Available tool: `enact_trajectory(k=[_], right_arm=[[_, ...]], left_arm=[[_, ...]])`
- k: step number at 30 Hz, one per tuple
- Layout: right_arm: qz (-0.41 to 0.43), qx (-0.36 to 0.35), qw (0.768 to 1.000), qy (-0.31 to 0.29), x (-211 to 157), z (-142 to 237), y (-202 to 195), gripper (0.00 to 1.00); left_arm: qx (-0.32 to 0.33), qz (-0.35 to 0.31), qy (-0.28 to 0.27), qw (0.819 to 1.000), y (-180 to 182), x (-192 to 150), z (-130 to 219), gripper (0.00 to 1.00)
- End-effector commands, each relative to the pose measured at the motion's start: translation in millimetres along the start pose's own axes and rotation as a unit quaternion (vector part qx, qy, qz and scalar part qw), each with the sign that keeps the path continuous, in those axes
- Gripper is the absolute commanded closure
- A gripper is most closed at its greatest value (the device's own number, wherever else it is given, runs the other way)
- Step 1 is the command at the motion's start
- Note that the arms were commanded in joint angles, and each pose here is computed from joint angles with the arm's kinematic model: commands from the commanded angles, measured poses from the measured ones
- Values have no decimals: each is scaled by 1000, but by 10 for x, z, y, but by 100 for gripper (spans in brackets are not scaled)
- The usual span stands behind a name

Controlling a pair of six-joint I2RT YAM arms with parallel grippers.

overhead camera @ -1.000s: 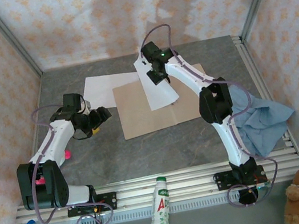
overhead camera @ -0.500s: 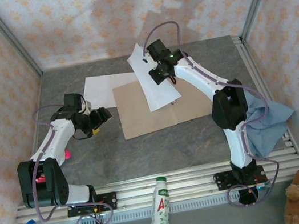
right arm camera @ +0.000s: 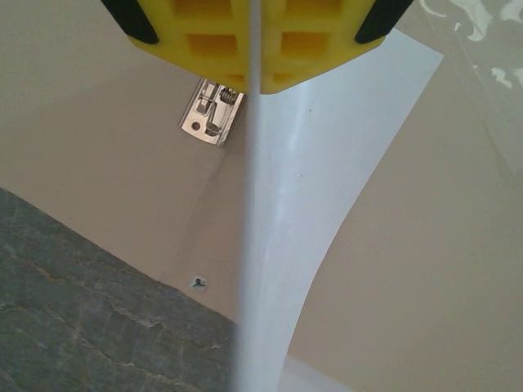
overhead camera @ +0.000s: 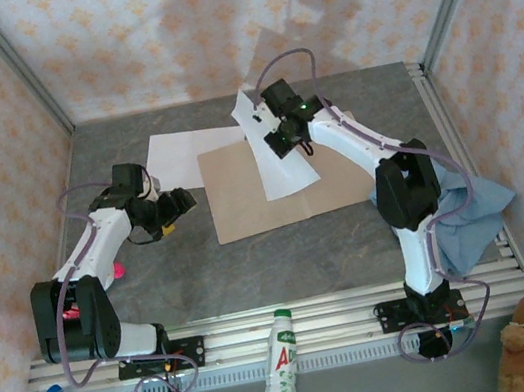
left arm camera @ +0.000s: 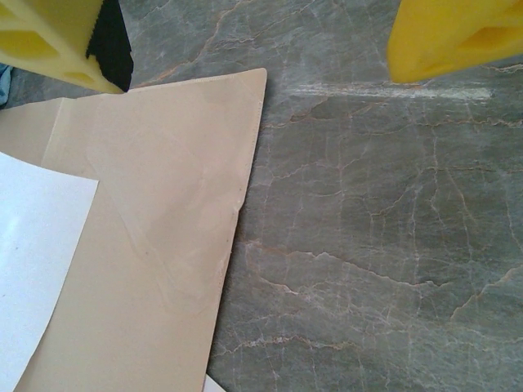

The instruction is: Put the files into the folder

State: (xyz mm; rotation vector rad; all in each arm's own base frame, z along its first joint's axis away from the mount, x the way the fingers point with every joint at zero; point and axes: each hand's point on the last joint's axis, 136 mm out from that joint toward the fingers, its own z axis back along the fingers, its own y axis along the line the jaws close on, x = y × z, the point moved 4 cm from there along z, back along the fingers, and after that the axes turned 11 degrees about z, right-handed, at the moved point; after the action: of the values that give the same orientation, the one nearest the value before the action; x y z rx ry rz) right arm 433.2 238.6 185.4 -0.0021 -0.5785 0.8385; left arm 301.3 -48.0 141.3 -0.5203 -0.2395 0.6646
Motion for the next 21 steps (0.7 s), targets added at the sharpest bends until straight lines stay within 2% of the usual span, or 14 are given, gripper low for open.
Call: enact_trajectory(k=[1,8,21], right_arm=[[7,9,999,-35,73,306,20,100],[9,9,999,-47,33,403,44,100],[15,-46,998,-27,-37,451,-98,100]], left_arm=[[4,-5,6,1000,46,-18,-24,18],[1,-4,1,1000,39,-23,3,18],[4,-4,7,1000,80,-49,-35,17]])
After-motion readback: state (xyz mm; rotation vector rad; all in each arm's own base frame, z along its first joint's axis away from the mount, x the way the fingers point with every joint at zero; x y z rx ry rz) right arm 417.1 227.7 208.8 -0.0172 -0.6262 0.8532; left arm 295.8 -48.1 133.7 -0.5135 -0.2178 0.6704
